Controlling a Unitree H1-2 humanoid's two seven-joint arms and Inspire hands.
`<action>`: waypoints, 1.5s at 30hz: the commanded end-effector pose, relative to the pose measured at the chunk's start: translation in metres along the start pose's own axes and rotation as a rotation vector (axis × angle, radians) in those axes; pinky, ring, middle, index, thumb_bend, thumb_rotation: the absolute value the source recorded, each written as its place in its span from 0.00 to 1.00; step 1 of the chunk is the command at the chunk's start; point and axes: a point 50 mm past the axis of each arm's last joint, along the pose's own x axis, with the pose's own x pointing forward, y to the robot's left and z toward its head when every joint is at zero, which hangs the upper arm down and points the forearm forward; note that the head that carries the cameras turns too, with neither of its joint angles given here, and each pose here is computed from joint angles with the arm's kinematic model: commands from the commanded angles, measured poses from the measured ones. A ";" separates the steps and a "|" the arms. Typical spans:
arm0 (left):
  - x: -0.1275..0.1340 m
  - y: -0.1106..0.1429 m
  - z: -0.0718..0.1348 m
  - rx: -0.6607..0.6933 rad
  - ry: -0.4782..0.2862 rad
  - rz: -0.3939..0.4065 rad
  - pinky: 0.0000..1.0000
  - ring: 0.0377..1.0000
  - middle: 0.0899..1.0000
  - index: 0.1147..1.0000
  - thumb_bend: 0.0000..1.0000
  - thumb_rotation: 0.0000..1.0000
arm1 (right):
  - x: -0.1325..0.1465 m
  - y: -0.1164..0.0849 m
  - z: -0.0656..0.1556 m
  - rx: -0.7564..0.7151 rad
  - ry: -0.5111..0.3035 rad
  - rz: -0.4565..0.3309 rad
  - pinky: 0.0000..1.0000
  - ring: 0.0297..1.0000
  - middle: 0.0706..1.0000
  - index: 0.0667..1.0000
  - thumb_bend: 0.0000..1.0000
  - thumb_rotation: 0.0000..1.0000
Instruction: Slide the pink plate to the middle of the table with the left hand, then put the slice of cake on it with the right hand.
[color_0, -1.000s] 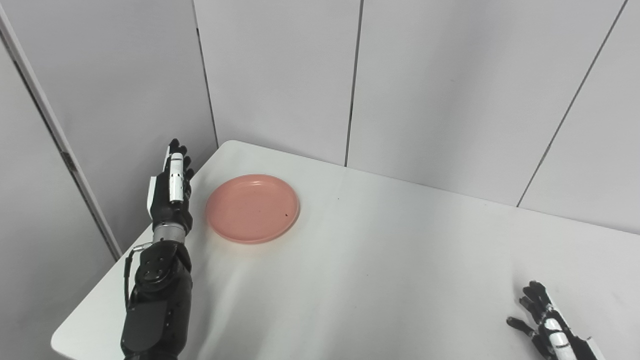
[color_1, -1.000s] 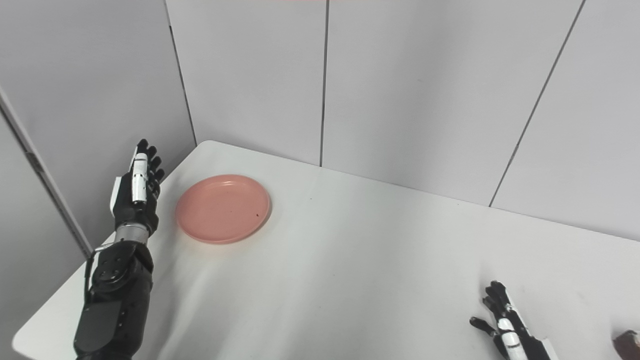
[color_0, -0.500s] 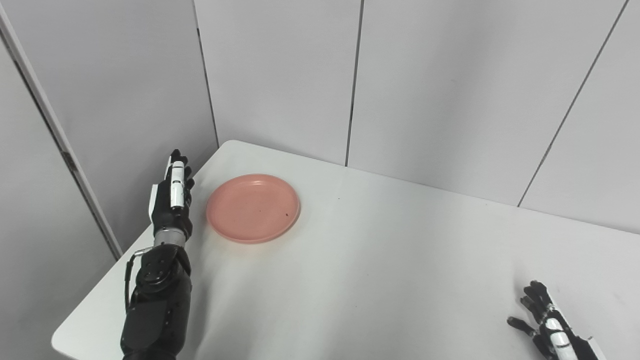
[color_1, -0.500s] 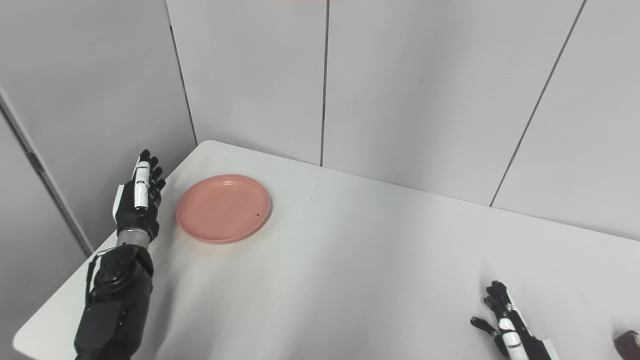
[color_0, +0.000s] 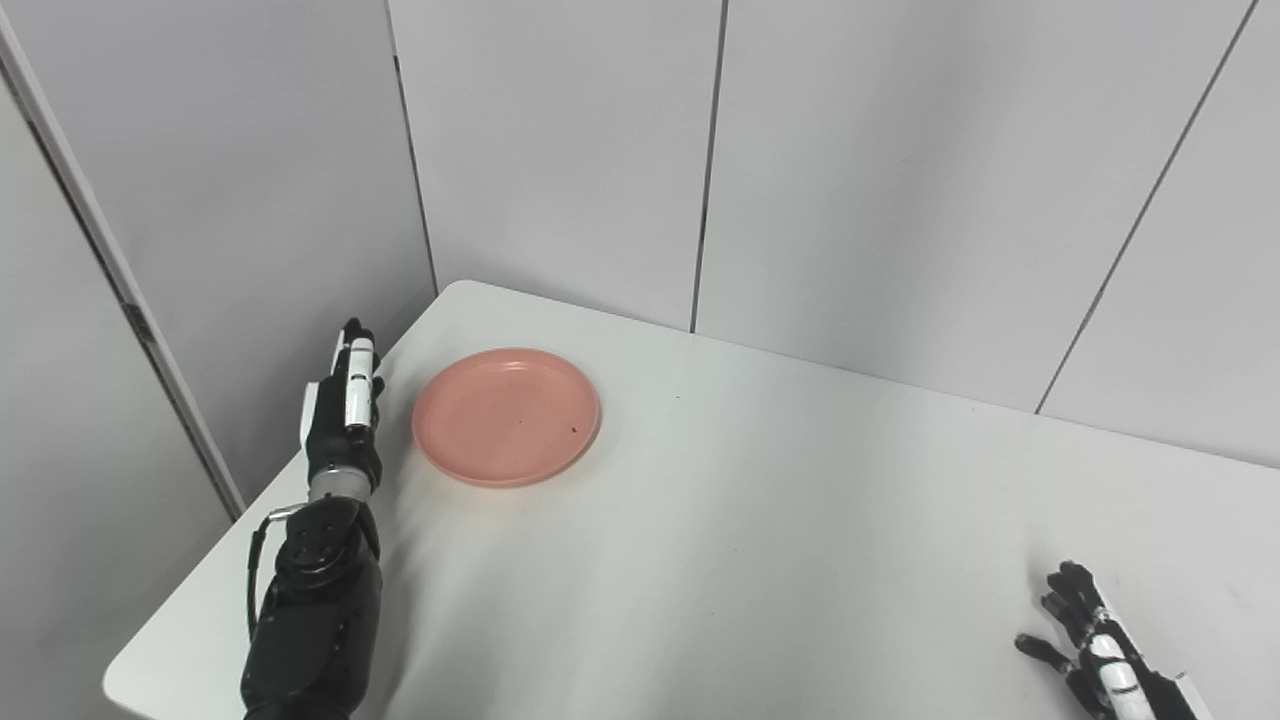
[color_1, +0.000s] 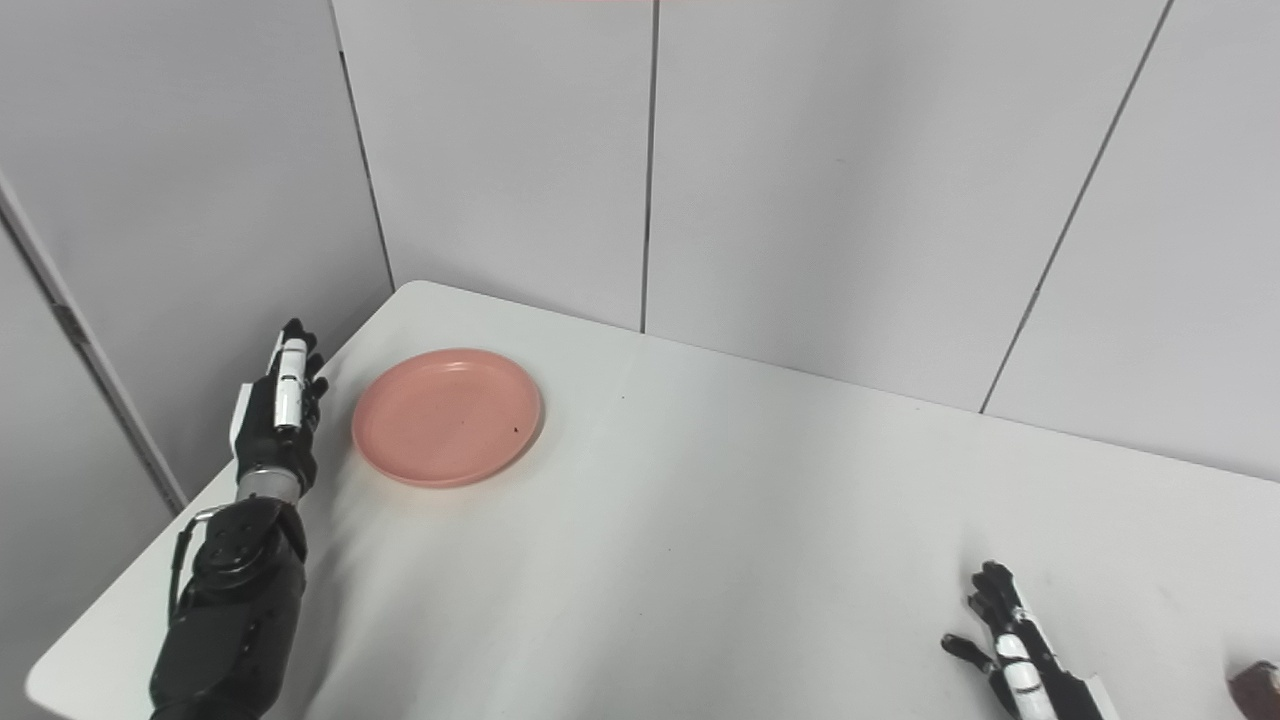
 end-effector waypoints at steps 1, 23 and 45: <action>0.014 -0.003 0.026 -0.002 -0.092 0.001 1.00 1.00 1.00 1.00 0.33 1.00 | -0.009 -0.010 -0.010 -0.023 0.078 -0.033 1.00 0.98 0.98 0.98 0.28 1.00; 0.023 -0.026 -0.004 0.025 -0.047 -0.028 1.00 1.00 1.00 1.00 0.31 1.00 | -0.007 -0.010 -0.011 -0.017 0.075 -0.037 1.00 0.98 0.97 0.98 0.28 1.00; 0.011 -0.068 -0.006 -0.029 0.068 -0.131 1.00 1.00 1.00 1.00 0.33 1.00 | -0.010 -0.006 -0.004 -0.042 0.083 -0.046 1.00 0.97 0.96 0.97 0.28 1.00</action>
